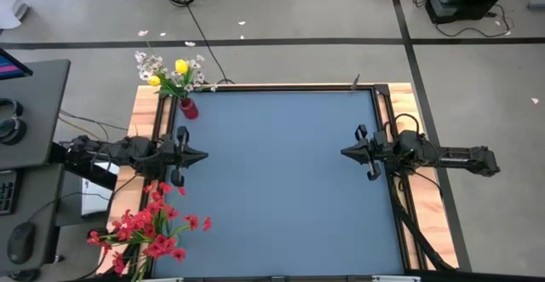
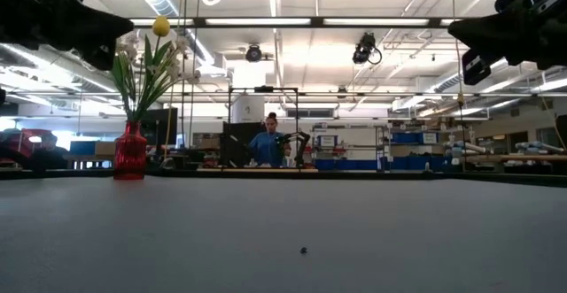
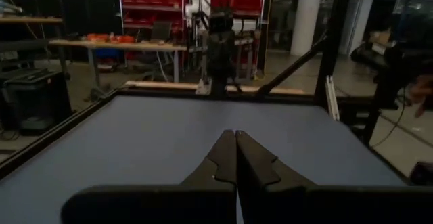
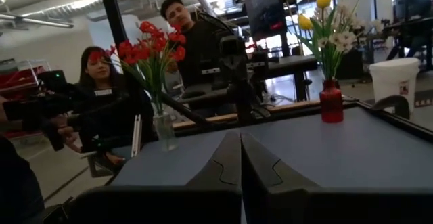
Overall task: Sort flowers into vase by color
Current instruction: Return to Home Position
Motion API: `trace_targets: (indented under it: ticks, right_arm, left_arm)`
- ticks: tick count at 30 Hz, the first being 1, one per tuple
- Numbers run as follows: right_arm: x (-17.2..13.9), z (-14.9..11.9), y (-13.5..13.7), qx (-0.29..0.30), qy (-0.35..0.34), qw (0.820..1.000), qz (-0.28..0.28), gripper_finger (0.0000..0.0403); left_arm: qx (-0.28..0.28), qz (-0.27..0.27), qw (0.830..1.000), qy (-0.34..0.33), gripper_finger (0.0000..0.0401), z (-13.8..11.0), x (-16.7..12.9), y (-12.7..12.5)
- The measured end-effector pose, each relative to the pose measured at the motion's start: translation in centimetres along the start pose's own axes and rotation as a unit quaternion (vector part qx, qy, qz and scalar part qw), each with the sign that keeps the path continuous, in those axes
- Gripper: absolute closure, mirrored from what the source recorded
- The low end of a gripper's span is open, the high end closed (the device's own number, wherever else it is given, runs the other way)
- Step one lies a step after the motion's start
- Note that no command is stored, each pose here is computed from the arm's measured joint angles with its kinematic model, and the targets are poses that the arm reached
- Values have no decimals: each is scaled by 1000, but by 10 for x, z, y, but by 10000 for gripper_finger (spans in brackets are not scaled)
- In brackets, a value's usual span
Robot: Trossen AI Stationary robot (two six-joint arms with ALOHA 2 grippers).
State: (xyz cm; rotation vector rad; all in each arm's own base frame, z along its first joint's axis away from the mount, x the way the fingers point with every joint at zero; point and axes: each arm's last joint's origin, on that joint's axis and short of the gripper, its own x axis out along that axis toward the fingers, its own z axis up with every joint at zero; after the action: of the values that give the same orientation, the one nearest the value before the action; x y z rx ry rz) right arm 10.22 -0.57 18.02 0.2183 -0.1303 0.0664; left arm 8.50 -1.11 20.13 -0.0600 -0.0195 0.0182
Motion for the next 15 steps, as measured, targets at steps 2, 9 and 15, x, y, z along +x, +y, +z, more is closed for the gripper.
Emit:
trace_targets:
  ticks: [2,9,15]
  right_arm:
    - [0,0,-1,-4,1,1000,4,403]
    - [-1,0,-3,-2,4,1000,7,403]
    - [-1,2,-4,21,1,1000,16,398]
  left_arm:
    - [-2,0,1000,-9,401,-6,3,0]
    - [-9,-15,999,-28,401,-28,10,-2]
    - [18,-20,999,-35,401,-27,10,-1]
